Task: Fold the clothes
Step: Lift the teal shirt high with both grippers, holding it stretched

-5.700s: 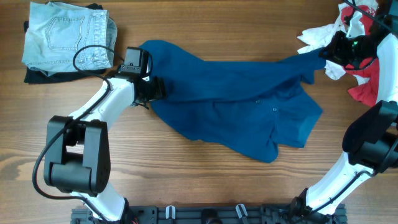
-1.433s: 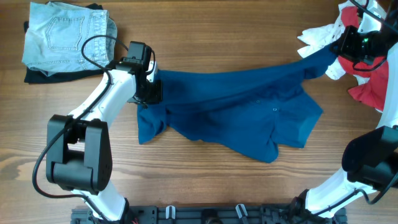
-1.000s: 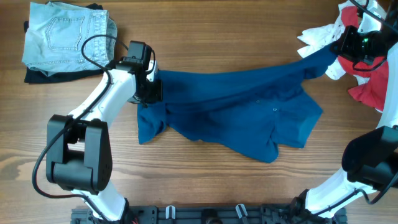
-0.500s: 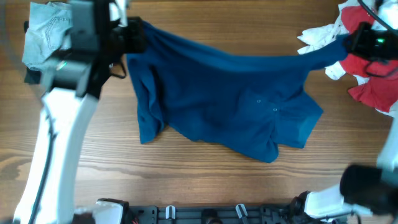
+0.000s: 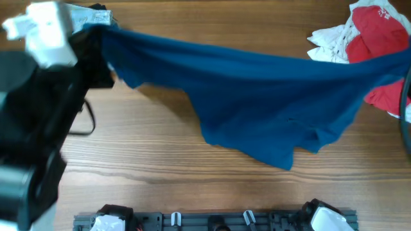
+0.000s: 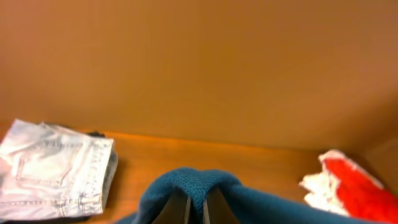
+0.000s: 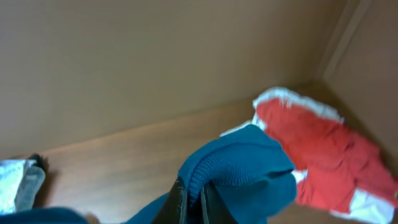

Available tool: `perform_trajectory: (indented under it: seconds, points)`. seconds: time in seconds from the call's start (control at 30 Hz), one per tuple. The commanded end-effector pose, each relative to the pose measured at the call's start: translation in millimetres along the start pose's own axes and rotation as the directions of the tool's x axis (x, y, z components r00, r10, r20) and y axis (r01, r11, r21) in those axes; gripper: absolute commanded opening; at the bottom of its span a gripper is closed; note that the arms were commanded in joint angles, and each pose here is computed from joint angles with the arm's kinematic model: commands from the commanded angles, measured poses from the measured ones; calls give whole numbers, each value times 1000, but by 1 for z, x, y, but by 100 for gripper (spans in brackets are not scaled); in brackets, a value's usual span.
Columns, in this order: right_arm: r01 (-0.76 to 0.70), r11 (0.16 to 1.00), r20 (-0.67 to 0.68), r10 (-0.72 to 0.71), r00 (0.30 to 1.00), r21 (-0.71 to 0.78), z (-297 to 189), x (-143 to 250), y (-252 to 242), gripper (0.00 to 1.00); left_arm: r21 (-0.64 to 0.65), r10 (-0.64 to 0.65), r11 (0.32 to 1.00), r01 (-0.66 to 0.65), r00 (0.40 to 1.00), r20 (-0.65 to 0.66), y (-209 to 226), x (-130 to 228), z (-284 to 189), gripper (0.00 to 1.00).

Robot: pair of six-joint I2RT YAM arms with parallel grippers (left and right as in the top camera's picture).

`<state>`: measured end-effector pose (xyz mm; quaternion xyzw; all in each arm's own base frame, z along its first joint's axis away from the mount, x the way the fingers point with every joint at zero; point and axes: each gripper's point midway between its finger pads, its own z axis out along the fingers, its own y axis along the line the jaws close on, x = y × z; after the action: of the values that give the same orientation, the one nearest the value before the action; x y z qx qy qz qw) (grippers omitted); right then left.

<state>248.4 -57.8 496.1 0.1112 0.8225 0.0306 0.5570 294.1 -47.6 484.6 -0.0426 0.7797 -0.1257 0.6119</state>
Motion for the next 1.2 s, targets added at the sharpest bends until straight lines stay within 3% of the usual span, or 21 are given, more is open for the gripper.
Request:
perform_trajectory:
  seconds: [0.0, 0.2, 0.37, 0.5, 0.57, 0.77, 0.87, 1.0, 1.17]
  points:
    - [0, 1000, 22, -1, 1000, 28, 3, -9, -7, 4, -27, -24, 999, 25, 999, 28, 5, -8, 1, 4]
    - [-1, 998, -60, -3, 998, -67, 67, -11, -14, 4, -81, -31, 996, 27, 998, -57, 20, 8, 70, 4]
    - [10, 992, -30, -14, 999, -122, 143, -31, -24, 4, -99, -57, 994, 54, 998, -33, 47, -6, 141, 4]
    - [99, 978, 111, -80, 991, -182, 200, -64, -11, 4, -127, -98, 986, 104, 994, 51, 79, -38, 199, 4]
    - [157, 962, 300, -85, 950, -225, 208, -112, 14, 4, -104, -99, 988, 116, 983, 154, 87, -81, 225, 4]
    - [216, 957, 482, -99, 871, -193, 157, -170, 26, 4, -23, -63, 997, 74, 944, 324, 61, -151, 193, 4]
    - [241, 956, 511, -126, 850, -165, 136, -181, 24, 4, -23, -41, 998, 52, 940, 338, 54, -162, 172, 4]
    - [242, 957, 484, -138, 864, -160, 133, -175, 20, 4, -50, -21, 998, 36, 962, 273, 57, -149, 165, 4]
    - [245, 960, 294, -198, 935, -134, 161, -128, 5, 4, -142, -19, 990, 21, 1000, 13, 81, -85, 172, 4]
